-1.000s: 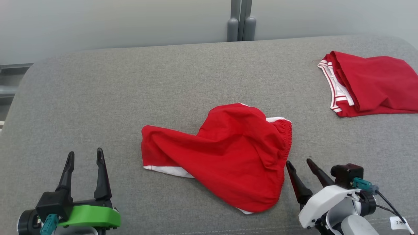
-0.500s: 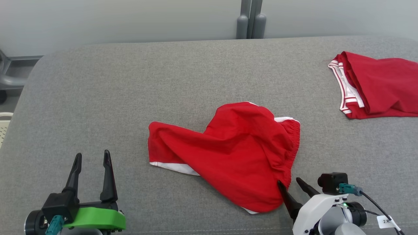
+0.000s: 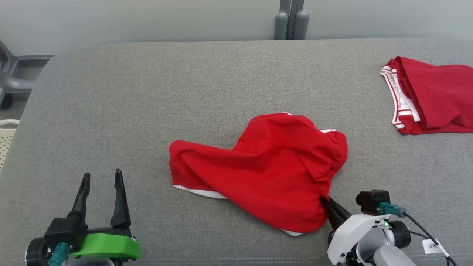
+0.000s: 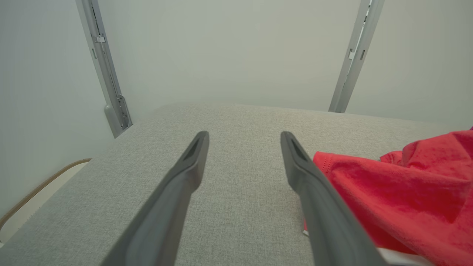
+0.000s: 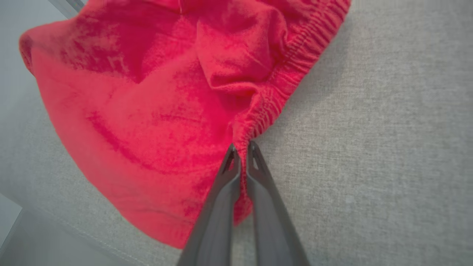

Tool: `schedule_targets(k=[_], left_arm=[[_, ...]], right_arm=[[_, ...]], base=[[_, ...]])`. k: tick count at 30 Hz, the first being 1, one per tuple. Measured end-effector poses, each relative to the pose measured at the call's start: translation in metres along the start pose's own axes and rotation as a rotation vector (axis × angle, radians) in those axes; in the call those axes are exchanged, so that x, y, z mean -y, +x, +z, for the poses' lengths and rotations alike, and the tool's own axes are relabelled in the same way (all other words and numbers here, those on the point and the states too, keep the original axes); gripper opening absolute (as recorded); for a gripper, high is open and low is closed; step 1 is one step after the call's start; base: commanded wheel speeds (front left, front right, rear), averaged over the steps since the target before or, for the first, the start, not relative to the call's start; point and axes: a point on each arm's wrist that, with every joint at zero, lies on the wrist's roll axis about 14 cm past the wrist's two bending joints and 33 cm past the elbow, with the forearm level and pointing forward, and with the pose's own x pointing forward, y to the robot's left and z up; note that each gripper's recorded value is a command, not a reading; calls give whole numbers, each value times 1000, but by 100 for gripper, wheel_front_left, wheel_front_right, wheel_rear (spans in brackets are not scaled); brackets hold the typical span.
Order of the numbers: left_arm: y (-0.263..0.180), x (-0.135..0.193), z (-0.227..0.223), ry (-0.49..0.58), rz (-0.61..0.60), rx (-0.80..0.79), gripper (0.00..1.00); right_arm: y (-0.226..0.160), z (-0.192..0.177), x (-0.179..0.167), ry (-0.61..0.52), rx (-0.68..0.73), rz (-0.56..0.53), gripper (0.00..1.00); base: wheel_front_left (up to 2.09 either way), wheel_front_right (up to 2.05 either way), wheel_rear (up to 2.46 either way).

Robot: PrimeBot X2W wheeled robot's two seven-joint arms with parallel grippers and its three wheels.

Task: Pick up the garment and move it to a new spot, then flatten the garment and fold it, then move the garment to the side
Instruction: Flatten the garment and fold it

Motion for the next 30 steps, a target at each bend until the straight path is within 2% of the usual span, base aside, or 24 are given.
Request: schedule_targets(k=[10, 23, 30], left_arm=[[5, 6, 0, -4, -18, 1, 100], [1, 6, 1, -15, -15, 4, 100], [-2, 4, 0, -23, -3, -2, 100]], right_arm=[[-2, 55, -5, -36, 159, 33, 0], [23, 101, -15, -168, 172, 59, 0], [49, 113, -5, -221, 124, 29, 0]], base=[[0, 0, 0], [0, 0, 0], [0, 0, 0]])
